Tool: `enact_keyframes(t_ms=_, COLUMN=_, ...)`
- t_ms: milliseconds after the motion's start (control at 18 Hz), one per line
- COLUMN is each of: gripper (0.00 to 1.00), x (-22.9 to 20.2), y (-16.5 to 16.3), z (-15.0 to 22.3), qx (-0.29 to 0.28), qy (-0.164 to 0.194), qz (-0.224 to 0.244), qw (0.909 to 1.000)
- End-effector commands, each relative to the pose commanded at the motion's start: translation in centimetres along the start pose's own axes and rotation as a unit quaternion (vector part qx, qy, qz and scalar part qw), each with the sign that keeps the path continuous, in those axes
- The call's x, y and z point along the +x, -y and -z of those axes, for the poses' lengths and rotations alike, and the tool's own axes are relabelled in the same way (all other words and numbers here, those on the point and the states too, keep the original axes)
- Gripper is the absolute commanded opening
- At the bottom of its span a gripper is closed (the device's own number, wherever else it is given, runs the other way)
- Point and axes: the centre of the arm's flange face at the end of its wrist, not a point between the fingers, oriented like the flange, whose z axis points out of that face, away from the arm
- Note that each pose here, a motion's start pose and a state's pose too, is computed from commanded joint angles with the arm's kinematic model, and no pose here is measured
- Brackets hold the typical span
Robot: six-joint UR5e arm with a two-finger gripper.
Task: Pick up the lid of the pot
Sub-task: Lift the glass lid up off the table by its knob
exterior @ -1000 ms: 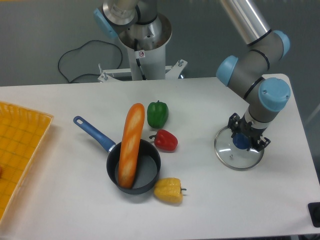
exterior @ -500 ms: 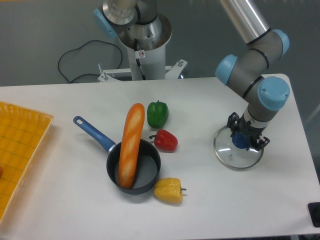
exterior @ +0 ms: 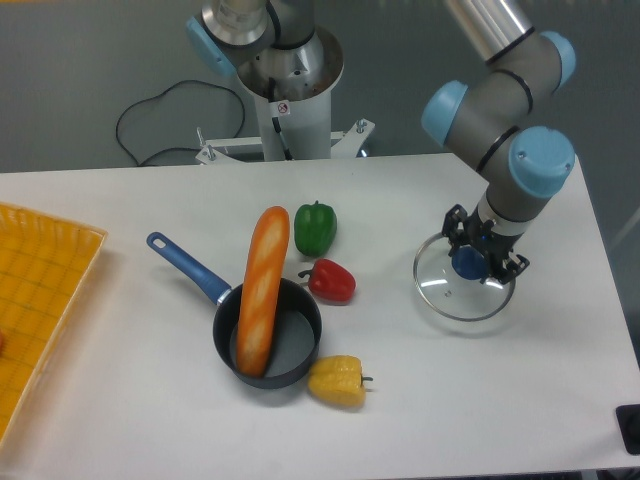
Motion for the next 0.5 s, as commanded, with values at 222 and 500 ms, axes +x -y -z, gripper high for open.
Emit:
enact_keyframes(t_ms=222, gripper=0.37, x=0.8, y=0.0, z=2.3, qx=-0.004, qy=0.018, qz=-0.003, qw=0.9998)
enact_keyframes(t_ms=500, gripper=0.37, x=1.2, y=0.9, z=4.1, qx=-0.058, qy=0.036, qz=-0.017, qw=0.9975)
